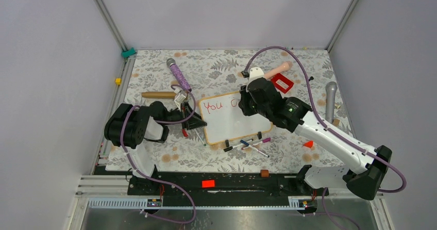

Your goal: Write a sentence on the whiteboard

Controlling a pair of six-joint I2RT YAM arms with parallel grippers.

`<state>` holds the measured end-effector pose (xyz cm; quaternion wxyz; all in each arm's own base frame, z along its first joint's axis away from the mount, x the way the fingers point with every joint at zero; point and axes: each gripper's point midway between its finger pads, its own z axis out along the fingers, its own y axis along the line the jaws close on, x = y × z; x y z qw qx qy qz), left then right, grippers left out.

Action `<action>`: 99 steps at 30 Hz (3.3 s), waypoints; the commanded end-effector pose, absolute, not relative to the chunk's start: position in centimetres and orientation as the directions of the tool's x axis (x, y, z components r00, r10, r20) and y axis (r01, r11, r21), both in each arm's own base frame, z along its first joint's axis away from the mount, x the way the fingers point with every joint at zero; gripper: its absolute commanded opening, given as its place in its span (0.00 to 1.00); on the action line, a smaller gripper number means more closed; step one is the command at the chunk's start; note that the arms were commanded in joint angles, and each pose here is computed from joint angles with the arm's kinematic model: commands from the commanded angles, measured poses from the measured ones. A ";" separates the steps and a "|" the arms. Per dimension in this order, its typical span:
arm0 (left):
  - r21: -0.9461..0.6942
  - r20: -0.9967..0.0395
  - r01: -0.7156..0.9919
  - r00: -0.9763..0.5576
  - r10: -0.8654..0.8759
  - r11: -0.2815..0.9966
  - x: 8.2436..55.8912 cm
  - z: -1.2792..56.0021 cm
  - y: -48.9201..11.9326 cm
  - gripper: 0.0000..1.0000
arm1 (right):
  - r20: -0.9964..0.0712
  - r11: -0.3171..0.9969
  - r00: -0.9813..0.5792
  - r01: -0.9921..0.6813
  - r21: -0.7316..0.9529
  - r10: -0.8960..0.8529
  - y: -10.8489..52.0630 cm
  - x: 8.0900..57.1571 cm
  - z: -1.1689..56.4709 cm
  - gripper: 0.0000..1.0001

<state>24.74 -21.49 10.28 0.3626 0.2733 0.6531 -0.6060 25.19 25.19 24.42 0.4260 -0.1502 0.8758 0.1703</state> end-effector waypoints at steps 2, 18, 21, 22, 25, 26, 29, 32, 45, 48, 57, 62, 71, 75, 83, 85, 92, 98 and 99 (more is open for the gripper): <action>-0.488 -0.873 0.867 -0.481 -0.084 0.098 25.4 11.6 -21.6 0.31 | -0.824 0.905 -0.564 -0.379 0.192 -0.061 25.1 25.3 25.6 0.00; -0.505 -0.863 0.857 -0.499 -0.081 0.100 25.6 11.2 -21.3 0.02 | -0.814 0.910 -0.575 -0.376 0.177 -0.079 25.9 25.9 25.2 0.00; -0.506 -0.862 0.857 -0.500 -0.080 0.096 25.7 11.2 -21.1 0.00 | -0.816 0.910 -0.572 -0.376 0.173 -0.081 26.0 26.0 25.3 0.00; -0.507 -0.862 0.856 -0.501 -0.081 0.097 25.8 11.2 -21.0 0.00 | -0.817 0.909 -0.570 -0.380 0.168 -0.087 26.1 26.1 25.2 0.00; -0.512 -0.859 0.852 -0.505 -0.086 0.106 26.0 11.2 -20.8 0.00 | -0.822 0.906 -0.560 -0.393 0.155 -0.102 26.3 26.4 25.4 0.00; -0.513 -0.858 0.852 -0.506 -0.087 0.108 26.0 11.2 -20.8 0.00 | -0.822 0.904 -0.559 -0.399 0.152 -0.108 26.4 26.4 25.4 0.00; -0.515 -0.857 0.849 -0.507 -0.094 0.117 26.2 11.2 -20.7 0.00 | -0.823 0.899 -0.554 -0.414 0.141 -0.126 26.6 26.4 25.5 0.00; -0.514 -0.858 0.849 -0.505 -0.097 0.123 26.3 11.2 -20.7 0.00 | -0.827 0.899 -0.544 -0.420 0.124 -0.140 26.3 26.4 25.5 0.00; -0.478 -0.878 0.871 -0.470 -0.090 0.113 26.6 11.4 -21.5 0.00 | -0.842 0.903 -0.502 -0.427 0.044 -0.197 25.1 26.8 25.5 0.00; -0.466 -0.885 0.878 -0.458 -0.086 0.110 26.4 11.4 -21.5 0.00 | -0.845 0.907 -0.497 -0.420 0.037 -0.196 24.7 26.7 25.5 0.00; -0.468 -0.884 0.878 -0.461 -0.081 0.102 26.6 11.3 -21.5 0.06 | -0.824 0.888 -0.531 -0.454 0.080 -0.197 25.2 25.6 24.3 0.00; -0.480 -0.877 0.871 -0.474 -0.081 0.101 26.8 11.1 -21.6 0.00 | -0.802 0.844 -0.502 -0.536 -0.005 -0.324 26.3 24.8 22.9 0.00; -0.496 -0.868 0.867 -0.494 -0.047 0.047 26.3 10.8 -21.6 0.00 | -0.795 0.828 -0.478 -0.558 -0.054 -0.374 26.7 23.9 22.3 0.00; -0.515 -0.857 0.856 -0.513 -0.051 0.052 26.4 10.7 -21.7 0.00 | -0.795 0.827 -0.480 -0.560 -0.046 -0.370 27.0 24.0 22.4 0.00; -0.489 -0.872 0.865 -0.480 -0.095 0.116 27.4 11.3 -21.7 0.00 | -0.802 0.837 -0.481 -0.545 -0.043 -0.355 27.2 24.3 22.9 0.00; -0.482 -0.876 0.868 -0.473 -0.096 0.119 27.4 11.3 -21.6 0.00 | -0.804 0.840 -0.480 -0.540 -0.044 -0.350 27.1 24.4 23.0 0.00; -0.497 -0.867 0.857 -0.486 -0.111 0.133 27.7 11.5 -21.7 0.00 | -0.810 0.842 -0.486 -0.539 -0.017 -0.328 28.0 24.6 23.8 0.00; -0.522 -0.853 0.843 -0.510 -0.112 0.134 27.7 11.1 -21.9 0.00 | -0.812 0.869 -0.482 -0.490 -0.062 -0.329 28.8 25.5 26.6 0.00; -0.525 -0.851 0.841 -0.513 -0.114 0.135 27.8 11.1 -22.0 0.00 | -0.809 0.868 -0.489 -0.493 -0.053 -0.327 29.1 25.4 26.4 0.00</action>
